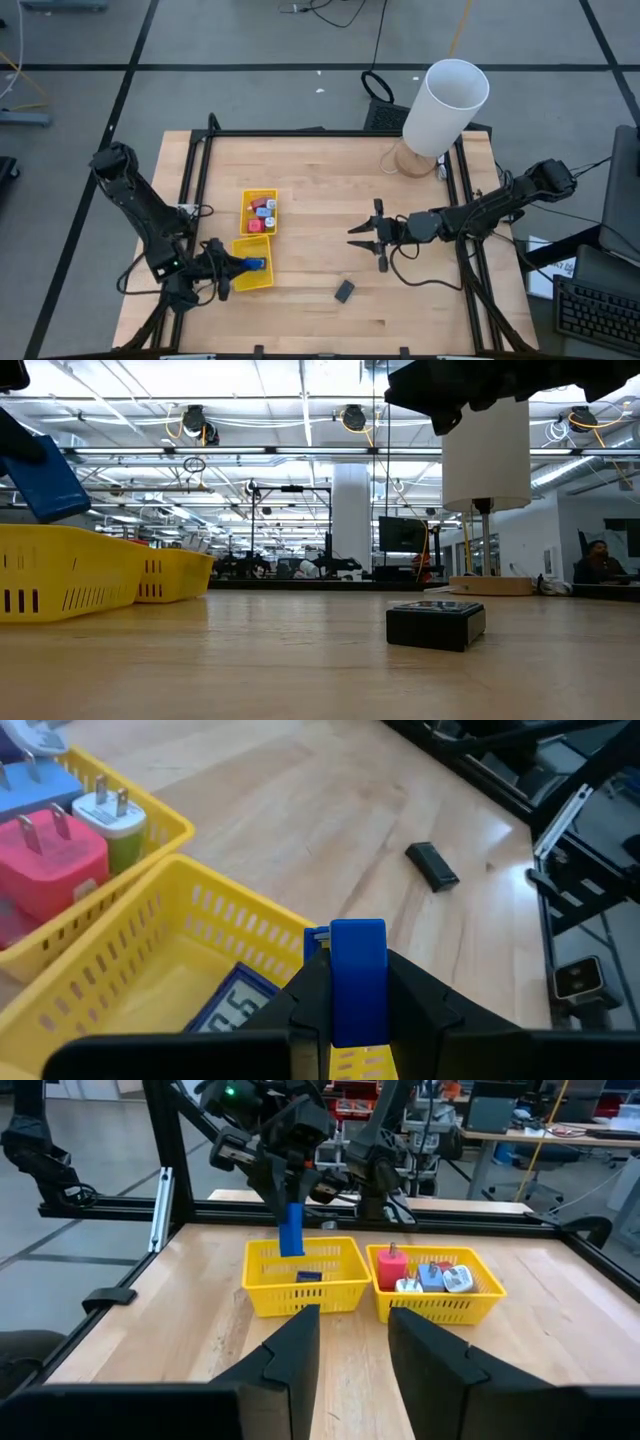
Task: Pick & Place Office items
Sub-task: Put the blue digital timer into the bottom yellow bin, then put the black digital timer into the bottom yellow bin
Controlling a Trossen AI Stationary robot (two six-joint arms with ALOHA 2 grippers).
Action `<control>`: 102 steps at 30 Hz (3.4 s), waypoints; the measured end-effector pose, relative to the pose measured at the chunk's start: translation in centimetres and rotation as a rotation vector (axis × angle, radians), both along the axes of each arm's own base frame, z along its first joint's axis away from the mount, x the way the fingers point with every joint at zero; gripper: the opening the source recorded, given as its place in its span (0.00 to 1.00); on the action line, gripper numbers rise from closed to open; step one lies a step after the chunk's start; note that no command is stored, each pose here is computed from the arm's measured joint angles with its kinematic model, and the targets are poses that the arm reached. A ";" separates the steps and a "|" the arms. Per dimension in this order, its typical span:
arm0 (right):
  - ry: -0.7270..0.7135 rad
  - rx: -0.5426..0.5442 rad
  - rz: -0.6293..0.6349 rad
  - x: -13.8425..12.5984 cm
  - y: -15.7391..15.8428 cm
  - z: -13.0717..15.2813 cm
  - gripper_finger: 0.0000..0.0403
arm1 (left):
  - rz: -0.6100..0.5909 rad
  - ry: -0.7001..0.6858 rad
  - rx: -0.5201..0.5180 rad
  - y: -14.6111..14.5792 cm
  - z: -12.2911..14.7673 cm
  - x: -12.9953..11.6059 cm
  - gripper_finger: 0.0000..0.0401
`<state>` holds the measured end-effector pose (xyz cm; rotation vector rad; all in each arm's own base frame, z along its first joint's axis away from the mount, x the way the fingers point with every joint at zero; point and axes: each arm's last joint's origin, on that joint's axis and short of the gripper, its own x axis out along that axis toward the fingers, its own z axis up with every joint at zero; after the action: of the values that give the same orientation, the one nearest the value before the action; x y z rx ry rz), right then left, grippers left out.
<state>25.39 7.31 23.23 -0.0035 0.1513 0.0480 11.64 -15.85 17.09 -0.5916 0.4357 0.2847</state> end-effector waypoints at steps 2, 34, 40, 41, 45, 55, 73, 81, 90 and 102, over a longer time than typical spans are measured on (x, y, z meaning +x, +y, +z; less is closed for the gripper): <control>0.000 0.000 0.000 0.0 0.0 0.0 0.28 | -0.004 0.002 -0.009 -0.1 0.0 0.0 0.19; 0.004 -0.001 0.000 0.0 0.0 -0.1 0.28 | -0.028 0.023 -0.019 -0.1 0.0 0.2 0.53; 0.003 0.034 -0.002 0.0 0.1 0.0 0.28 | -0.019 0.023 -0.003 0.1 0.1 0.5 0.59; 0.003 0.035 0.007 0.0 0.1 0.0 0.28 | -0.016 0.022 -0.001 0.1 0.1 0.6 0.59; -0.013 0.059 0.134 0.4 0.9 -0.4 0.28 | -0.001 0.023 0.003 0.3 0.1 0.9 0.59; 0.047 0.019 0.441 2.4 5.1 -6.4 0.47 | 0.023 0.025 0.019 0.8 0.1 1.5 0.54; 0.456 -0.025 0.377 4.1 5.5 -13.3 0.76 | -0.032 0.003 0.061 0.4 0.5 1.8 0.58; 0.451 -0.017 0.205 4.4 4.7 -13.4 0.70 | -0.034 0.003 0.066 0.4 0.5 1.8 0.56; 0.408 0.043 -0.042 5.2 2.6 -13.2 0.69 | -0.032 0.001 0.067 0.4 0.5 1.8 0.53; 0.416 0.011 0.252 4.9 4.0 -13.1 0.68 | -0.032 0.002 0.068 0.4 0.5 1.8 0.58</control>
<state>30.33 11.26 10.13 -0.0011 0.5666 0.3024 13.43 -15.46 17.56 -0.5176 0.4351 0.2681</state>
